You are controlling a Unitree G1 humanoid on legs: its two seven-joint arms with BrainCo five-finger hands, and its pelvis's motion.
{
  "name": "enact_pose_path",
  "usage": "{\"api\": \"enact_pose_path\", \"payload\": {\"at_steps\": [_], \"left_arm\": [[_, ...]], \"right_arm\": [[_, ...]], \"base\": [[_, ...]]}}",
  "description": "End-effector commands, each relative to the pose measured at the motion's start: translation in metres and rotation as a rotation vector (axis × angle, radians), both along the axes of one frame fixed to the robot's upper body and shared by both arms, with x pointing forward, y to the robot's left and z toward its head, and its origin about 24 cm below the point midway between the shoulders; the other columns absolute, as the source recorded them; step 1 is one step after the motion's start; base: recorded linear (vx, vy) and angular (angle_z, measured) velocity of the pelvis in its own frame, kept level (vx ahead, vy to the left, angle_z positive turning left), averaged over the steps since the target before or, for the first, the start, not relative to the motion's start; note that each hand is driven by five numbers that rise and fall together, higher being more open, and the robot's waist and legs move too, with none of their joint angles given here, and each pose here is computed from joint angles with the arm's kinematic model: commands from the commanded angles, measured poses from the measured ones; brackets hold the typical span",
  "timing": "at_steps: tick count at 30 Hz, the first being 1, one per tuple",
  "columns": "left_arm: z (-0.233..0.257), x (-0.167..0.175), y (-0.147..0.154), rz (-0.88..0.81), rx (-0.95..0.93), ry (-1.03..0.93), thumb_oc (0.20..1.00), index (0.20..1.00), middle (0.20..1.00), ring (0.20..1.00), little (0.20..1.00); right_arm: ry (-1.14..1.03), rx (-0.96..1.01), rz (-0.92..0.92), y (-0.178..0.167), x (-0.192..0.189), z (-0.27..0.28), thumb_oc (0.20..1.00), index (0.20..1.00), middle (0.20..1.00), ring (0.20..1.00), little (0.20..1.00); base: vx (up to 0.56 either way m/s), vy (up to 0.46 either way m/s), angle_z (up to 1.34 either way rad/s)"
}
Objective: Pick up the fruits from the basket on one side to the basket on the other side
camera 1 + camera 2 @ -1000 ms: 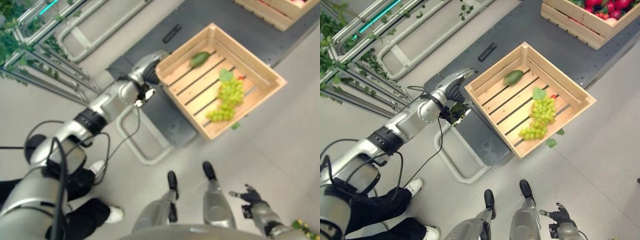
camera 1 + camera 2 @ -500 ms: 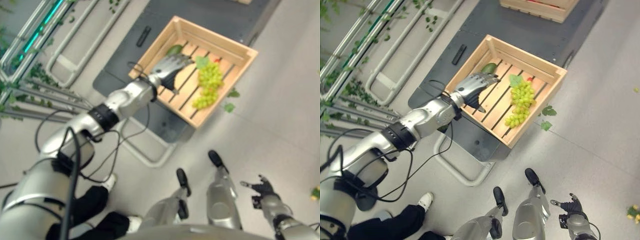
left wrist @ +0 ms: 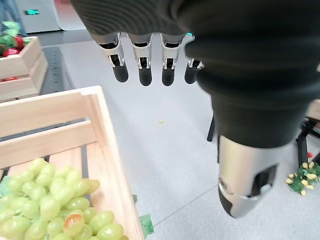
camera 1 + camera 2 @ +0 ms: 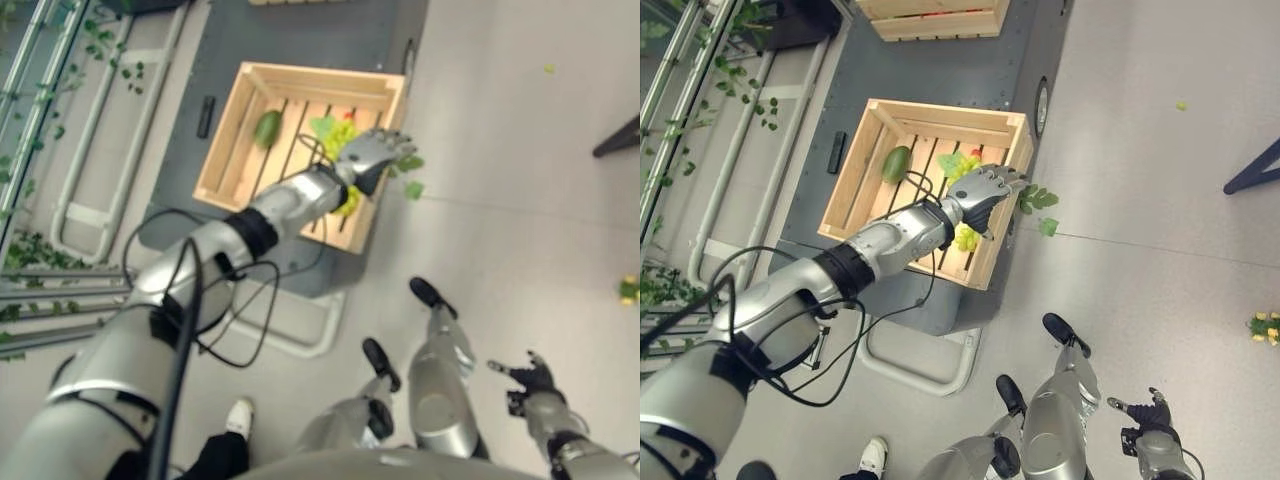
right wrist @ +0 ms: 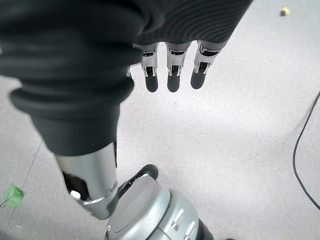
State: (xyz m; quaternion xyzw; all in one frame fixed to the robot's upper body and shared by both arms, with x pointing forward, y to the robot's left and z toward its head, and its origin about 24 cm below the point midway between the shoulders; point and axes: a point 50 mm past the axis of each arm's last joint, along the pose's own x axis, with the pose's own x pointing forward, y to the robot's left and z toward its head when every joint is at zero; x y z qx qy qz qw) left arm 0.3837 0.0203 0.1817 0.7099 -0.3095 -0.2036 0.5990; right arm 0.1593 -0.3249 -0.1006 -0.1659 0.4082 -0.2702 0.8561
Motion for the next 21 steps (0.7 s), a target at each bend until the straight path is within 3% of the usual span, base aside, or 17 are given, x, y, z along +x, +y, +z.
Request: {"api": "enact_pose_path", "payload": {"at_steps": [1, 5, 10, 16, 21], "left_arm": [[0.021, 0.013, 0.016, 0.086, -0.013, -0.096, 1.000, 1.000, 1.000, 1.000, 1.000], [0.014, 0.019, 0.027, 0.146, 0.027, -0.091, 1.000, 1.000, 1.000, 1.000, 1.000], [0.026, 0.018, 0.047, 0.158, -0.171, -0.055, 1.000, 1.000, 1.000, 1.000, 1.000], [0.042, -0.002, 0.073, 0.055, -0.301, -0.084, 1.000, 1.000, 1.000, 1.000, 1.000], [0.034, -0.010, 0.118, 0.131, -0.390, -0.079, 1.000, 1.000, 1.000, 1.000, 1.000]], "right_arm": [[0.009, -0.069, -0.066, -0.025, -0.022, 0.007, 1.000, 1.000, 1.000, 1.000, 1.000], [-0.015, -0.075, -0.071, -0.024, -0.018, 0.008, 1.000, 1.000, 1.000, 1.000, 1.000], [-0.005, -0.066, -0.102, -0.020, -0.026, 0.003, 1.000, 1.000, 1.000, 1.000, 1.000], [0.003, -0.052, -0.124, -0.015, -0.035, -0.003, 1.000, 1.000, 1.000, 1.000, 1.000], [0.001, -0.033, -0.102, -0.006, -0.035, -0.007, 1.000, 1.000, 1.000, 1.000, 1.000]], "base": [[0.00, 0.001, -0.18], [0.02, 0.001, -0.13], [0.01, -0.029, -0.04], [-0.01, -0.054, -0.02], [-0.04, -0.062, 0.06]]}}
